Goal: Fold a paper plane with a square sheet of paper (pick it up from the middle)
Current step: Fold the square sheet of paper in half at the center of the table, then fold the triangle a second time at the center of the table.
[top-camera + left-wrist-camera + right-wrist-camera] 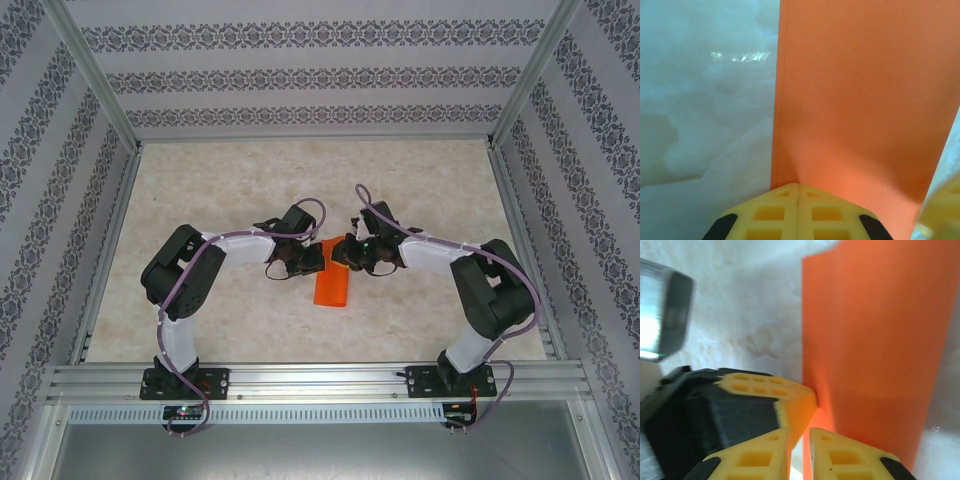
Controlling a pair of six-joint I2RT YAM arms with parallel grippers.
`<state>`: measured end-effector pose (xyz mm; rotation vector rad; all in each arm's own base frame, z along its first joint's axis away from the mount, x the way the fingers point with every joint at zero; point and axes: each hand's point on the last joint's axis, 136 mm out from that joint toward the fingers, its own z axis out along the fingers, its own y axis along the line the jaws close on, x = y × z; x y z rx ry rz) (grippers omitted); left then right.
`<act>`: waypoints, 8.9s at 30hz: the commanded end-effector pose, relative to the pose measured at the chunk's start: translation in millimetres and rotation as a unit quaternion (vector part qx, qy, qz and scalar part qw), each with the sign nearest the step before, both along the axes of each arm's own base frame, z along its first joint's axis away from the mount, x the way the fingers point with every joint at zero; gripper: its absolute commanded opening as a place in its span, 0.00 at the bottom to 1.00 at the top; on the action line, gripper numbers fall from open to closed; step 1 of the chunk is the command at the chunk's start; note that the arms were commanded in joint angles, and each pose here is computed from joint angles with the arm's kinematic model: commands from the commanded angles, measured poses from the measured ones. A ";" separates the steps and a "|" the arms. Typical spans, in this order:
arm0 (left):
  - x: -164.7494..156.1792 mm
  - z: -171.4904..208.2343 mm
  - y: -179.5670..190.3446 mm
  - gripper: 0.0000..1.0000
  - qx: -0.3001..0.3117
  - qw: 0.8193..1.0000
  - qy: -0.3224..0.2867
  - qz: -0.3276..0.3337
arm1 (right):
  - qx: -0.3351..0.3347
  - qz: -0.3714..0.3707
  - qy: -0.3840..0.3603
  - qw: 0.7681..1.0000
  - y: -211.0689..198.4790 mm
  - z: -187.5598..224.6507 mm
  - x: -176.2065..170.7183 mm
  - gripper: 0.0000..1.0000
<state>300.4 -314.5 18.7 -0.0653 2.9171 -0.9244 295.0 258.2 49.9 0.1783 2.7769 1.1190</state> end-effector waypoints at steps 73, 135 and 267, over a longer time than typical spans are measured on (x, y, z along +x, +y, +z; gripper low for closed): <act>-24.0 -39.0 21.5 0.00 0.075 0.996 0.040 -0.016 | 0.028 0.056 -0.030 0.998 -0.3 9.7 -85.5 0.19; -26.5 -46.0 26.1 0.00 0.099 0.993 0.046 -0.040 | -0.052 -0.028 0.023 0.998 -51.3 -62.7 -35.9 0.19; -25.8 21.7 24.6 0.15 0.033 0.999 -0.031 -0.011 | -0.142 -0.074 -0.077 0.984 -77.1 19.1 -27.6 0.50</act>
